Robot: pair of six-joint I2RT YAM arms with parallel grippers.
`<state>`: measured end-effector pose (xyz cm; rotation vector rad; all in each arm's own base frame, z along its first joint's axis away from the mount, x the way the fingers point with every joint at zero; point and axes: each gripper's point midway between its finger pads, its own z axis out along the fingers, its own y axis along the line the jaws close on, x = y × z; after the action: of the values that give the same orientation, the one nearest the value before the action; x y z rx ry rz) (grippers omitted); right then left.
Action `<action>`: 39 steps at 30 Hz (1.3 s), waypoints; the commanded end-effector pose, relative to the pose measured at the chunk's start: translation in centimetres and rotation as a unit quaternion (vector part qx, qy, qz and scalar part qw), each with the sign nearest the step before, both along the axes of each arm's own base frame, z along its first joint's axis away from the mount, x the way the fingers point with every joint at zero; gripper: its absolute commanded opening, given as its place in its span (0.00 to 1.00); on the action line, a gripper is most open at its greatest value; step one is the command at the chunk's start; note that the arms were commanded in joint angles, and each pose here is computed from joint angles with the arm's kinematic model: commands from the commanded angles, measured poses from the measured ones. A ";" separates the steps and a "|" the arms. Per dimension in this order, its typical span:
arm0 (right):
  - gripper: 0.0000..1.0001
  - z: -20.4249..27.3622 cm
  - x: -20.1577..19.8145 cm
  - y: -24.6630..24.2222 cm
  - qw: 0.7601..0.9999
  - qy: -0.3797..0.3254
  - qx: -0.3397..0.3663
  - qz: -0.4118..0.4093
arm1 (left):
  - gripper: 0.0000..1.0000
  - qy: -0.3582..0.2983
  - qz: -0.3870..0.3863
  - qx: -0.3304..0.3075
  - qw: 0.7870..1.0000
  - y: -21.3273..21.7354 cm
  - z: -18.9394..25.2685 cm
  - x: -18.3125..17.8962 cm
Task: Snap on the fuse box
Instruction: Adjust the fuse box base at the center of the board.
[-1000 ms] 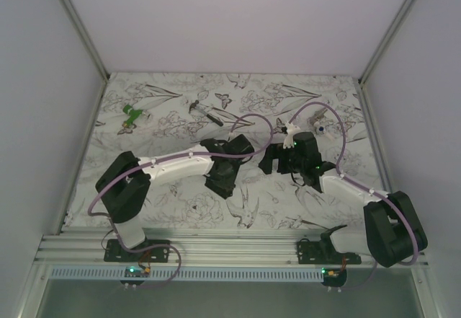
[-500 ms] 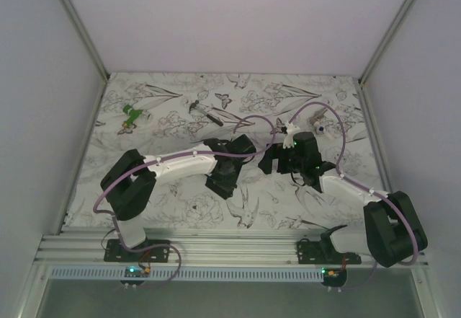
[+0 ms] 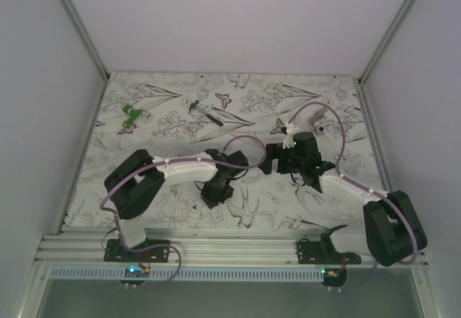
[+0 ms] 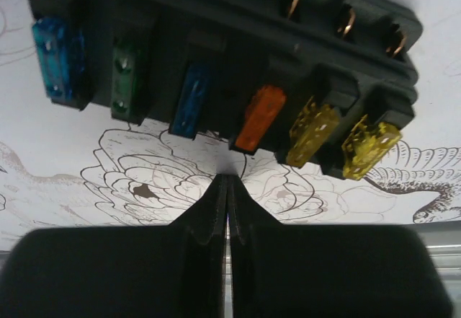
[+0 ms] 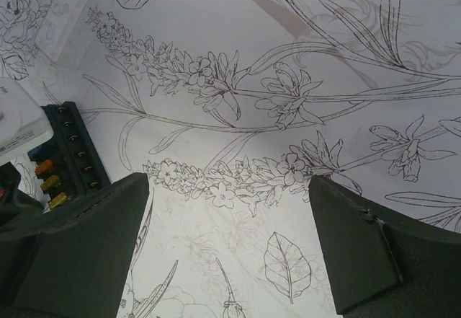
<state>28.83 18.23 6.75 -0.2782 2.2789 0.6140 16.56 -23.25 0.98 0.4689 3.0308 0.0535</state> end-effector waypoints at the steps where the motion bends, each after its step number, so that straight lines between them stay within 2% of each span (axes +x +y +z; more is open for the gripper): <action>1: 1.00 0.2 0.7 0.0 1.000 -0.011 0.006 -0.001 | 0.00 0.035 0.013 0.069 0.997 2.9 -1.3 -2.1; 7: 1.00 0.2 0.7 0.0 1.000 -0.011 0.005 -0.001 | 0.00 -0.046 0.011 0.022 0.999 1.3 2.3 0.3; 11: 1.00 0.2 0.7 0.0 1.000 -0.010 0.006 -0.001 | 0.05 -0.099 0.013 -0.030 0.995 -0.3 5.1 2.0; 14: 1.00 0.2 0.6 0.0 1.000 -0.010 0.006 -0.002 | 0.08 -0.115 0.000 -0.072 0.991 -2.2 6.3 3.0; 20: 1.00 0.2 0.6 0.0 1.000 -0.011 0.005 -0.002 | 0.10 -0.101 -0.024 -0.088 0.991 -4.5 5.9 4.0; 26: 1.00 0.1 0.6 0.0 1.000 -0.010 0.004 -0.001 | 0.10 -0.087 -0.037 -0.080 0.992 -5.0 4.8 4.3; 39: 1.00 -0.1 0.7 -0.1 1.000 -0.008 0.003 -0.002 | 0.02 -0.051 -0.032 -0.065 0.996 -4.2 2.8 3.3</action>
<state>28.86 18.30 6.50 -0.2798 2.2840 0.6163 20.63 -28.17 4.88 0.5148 2.8381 -0.1515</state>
